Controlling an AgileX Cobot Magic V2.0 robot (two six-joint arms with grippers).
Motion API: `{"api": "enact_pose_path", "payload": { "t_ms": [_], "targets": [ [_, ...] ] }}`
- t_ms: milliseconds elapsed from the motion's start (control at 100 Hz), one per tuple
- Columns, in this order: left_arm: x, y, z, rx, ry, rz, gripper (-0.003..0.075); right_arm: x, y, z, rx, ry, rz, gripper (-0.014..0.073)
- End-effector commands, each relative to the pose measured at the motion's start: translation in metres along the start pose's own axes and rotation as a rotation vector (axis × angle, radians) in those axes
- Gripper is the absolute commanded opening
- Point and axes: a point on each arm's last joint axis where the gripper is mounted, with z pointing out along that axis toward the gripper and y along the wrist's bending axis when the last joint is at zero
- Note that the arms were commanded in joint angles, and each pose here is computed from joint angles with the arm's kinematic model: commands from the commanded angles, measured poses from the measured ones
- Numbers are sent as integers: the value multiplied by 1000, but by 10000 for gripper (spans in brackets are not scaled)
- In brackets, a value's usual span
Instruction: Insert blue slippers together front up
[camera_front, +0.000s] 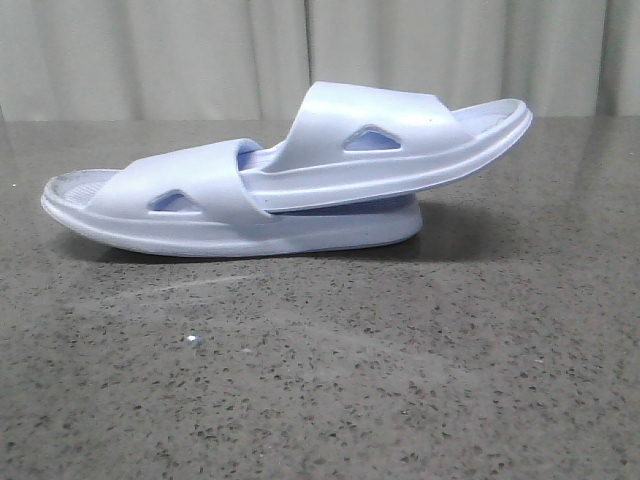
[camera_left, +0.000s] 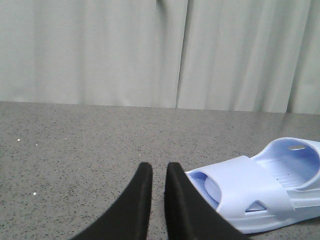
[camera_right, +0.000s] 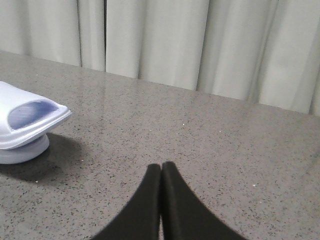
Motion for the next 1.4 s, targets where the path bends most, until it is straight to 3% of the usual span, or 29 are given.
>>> {"api": "enact_pose_path", "payload": {
  "t_ms": [0,690,840,1030,1280,1390],
  "targets": [
    [-9,-2,0,11,-22,-16,16,-14,-3,-6,25,-106,-12,-107],
    [-3,-2,1,19,-3,-21,16,-14,-3,-6,25,-106,-12,-107],
    [-1,5,0,-56,-1,3,16,-14,-3,-6,25,-106,-12,-107],
    [3,6,-4,-65,49,178,16,-14,-3,-6,25,-106,-12,-107],
    [16,14,-15,-174,111,83,16,-14,-3,-6,25,-106,-12,-107],
    [21,18,-17,-202,96,114,16,-14,-3,-6,25,-106,-12,-107]
  ]
}}
